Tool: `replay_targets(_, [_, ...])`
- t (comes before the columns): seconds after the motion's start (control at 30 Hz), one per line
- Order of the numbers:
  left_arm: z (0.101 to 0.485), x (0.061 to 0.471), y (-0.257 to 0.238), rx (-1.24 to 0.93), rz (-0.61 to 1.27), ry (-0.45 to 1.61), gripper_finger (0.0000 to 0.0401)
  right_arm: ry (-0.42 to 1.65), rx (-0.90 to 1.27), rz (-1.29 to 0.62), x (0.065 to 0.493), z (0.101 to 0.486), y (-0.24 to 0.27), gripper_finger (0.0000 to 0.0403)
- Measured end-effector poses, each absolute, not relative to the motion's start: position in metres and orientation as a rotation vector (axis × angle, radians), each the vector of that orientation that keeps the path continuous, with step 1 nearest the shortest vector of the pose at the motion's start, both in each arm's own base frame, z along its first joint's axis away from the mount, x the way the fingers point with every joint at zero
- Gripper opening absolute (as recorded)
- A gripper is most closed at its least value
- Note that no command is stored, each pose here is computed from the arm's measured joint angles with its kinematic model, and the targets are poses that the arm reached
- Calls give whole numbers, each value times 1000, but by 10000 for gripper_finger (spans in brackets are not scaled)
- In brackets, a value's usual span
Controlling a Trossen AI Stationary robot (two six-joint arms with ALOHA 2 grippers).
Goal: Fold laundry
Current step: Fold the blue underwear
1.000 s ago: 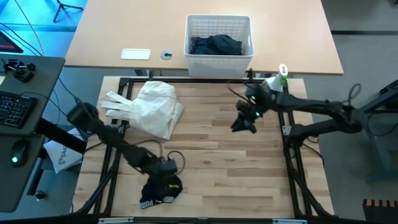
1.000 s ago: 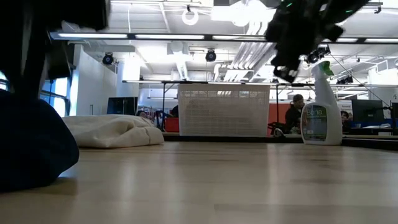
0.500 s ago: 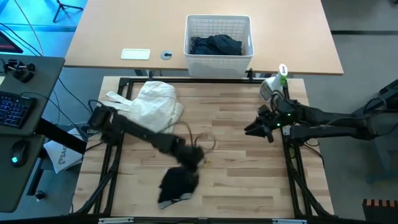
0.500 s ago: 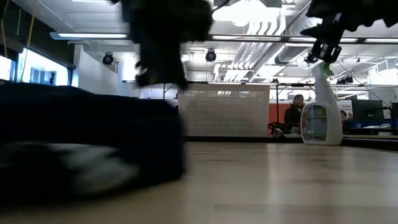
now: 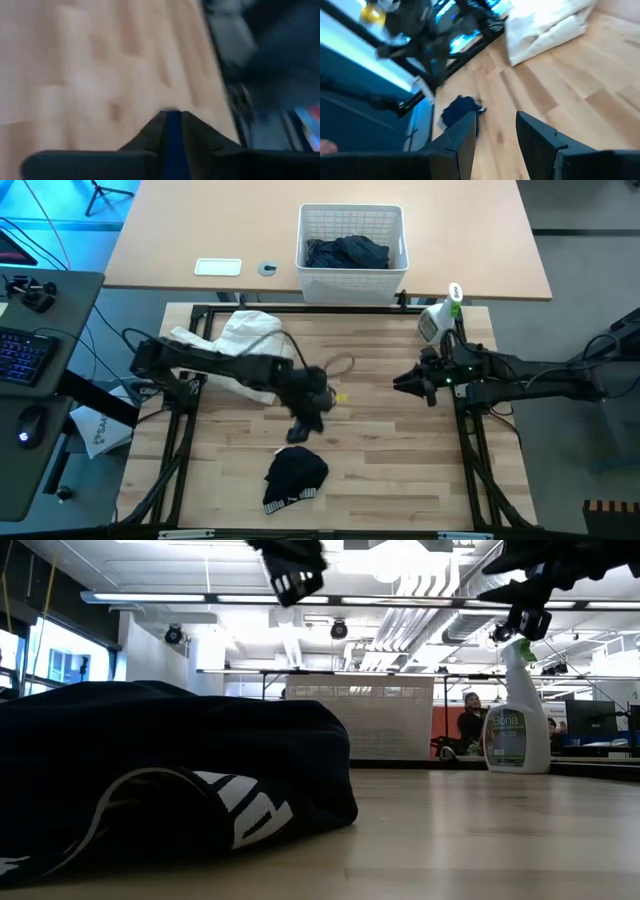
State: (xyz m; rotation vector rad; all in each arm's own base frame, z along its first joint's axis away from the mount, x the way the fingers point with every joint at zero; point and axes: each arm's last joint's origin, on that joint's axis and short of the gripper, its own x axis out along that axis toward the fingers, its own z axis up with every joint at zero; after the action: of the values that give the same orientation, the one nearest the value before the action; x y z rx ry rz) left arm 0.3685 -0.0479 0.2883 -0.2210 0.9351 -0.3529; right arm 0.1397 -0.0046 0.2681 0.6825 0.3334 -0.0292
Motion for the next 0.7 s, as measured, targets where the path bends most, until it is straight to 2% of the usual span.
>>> replay_targets(0.13, [250, 371, -66, -147, -530, 1031, 101, 346, 702, -78, 144, 265, -6, 134])
replay_targets(0.27, [212, 384, -86, -66, -588, 1025, 153, 378, 749, -99, 149, 260, -6, 134])
replay_targets(0.37, [180, 394, -101, -64, -592, 1063, 168, 404, 781, -97, 153, 258, -6, 134])
replay_targets(0.47, [162, 401, -107, -78, -615, 1105, 146, 427, 819, -92, 155, 255, -6, 134])
replay_targets(0.63, [157, 407, -90, -54, -613, 1111, 27, 443, 876, -64, 156, 255, -5, 134])
replay_targets(0.7, [163, 410, -73, -51, -563, 1092, 11, 443, 896, -55, 155, 256, -4, 134])
